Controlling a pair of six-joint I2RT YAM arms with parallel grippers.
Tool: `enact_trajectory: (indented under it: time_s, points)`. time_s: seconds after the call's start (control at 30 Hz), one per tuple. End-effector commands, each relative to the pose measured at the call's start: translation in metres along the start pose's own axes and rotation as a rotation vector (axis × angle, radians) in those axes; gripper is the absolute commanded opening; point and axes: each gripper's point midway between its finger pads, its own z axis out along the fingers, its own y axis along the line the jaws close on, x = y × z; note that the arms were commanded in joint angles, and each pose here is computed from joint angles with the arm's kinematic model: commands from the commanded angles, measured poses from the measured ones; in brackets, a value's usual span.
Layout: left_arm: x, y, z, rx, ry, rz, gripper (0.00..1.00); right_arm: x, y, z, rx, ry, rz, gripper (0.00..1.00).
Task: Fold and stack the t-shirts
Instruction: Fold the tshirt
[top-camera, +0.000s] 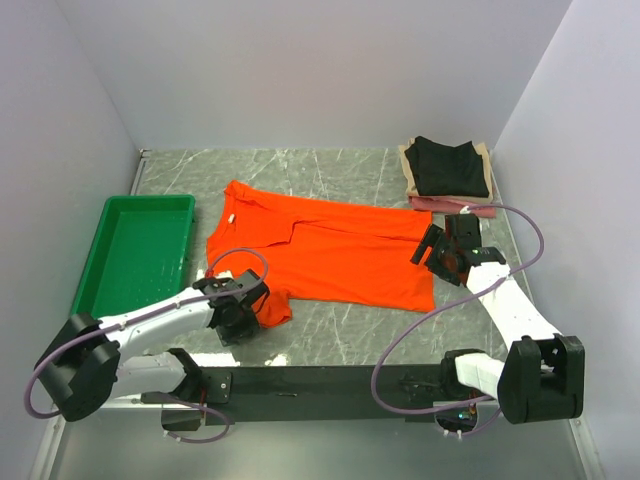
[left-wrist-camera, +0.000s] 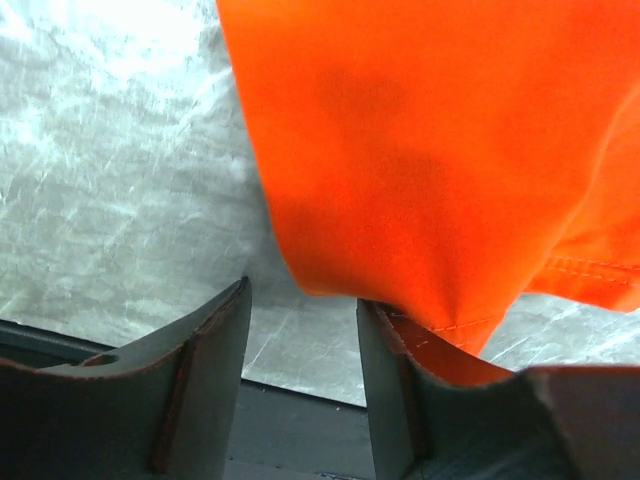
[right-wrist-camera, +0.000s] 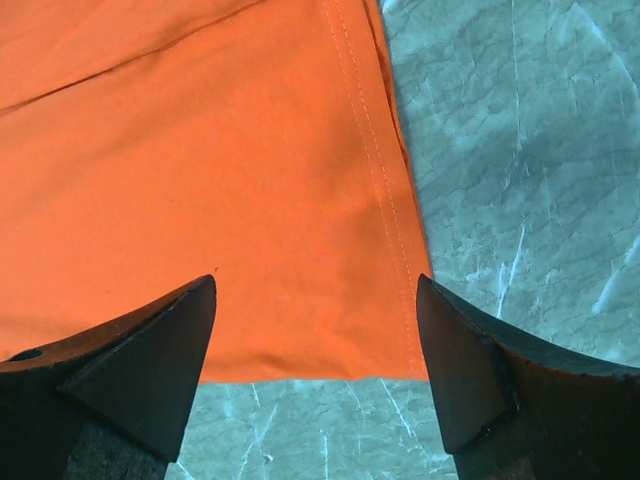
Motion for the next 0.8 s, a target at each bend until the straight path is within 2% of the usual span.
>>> enact_trajectory:
  time_s: [0.0,0.3,0.43,0.5,0.77]
  points:
    - [-0.014,-0.012,0.0,0.026,-0.038,0.007,0.51,-0.009,0.003,-0.005,-0.012,-0.039,-0.012,0.87]
    - [-0.03,-0.015,0.009,0.056,-0.054,0.009,0.34,0.018,-0.009,-0.005,-0.006,0.014,-0.013,0.86]
    - [-0.033,-0.014,0.012,0.048,-0.046,0.007,0.0,0.027,-0.018,-0.01,0.034,0.034,0.025,0.86]
    - [-0.036,-0.013,0.01,0.044,-0.059,0.009,0.0,0.037,-0.03,-0.016,0.092,0.06,0.062,0.86]
    - [-0.051,-0.021,-0.007,0.099,-0.126,-0.008,0.01,0.071,-0.034,-0.02,0.064,0.136,0.14,0.85]
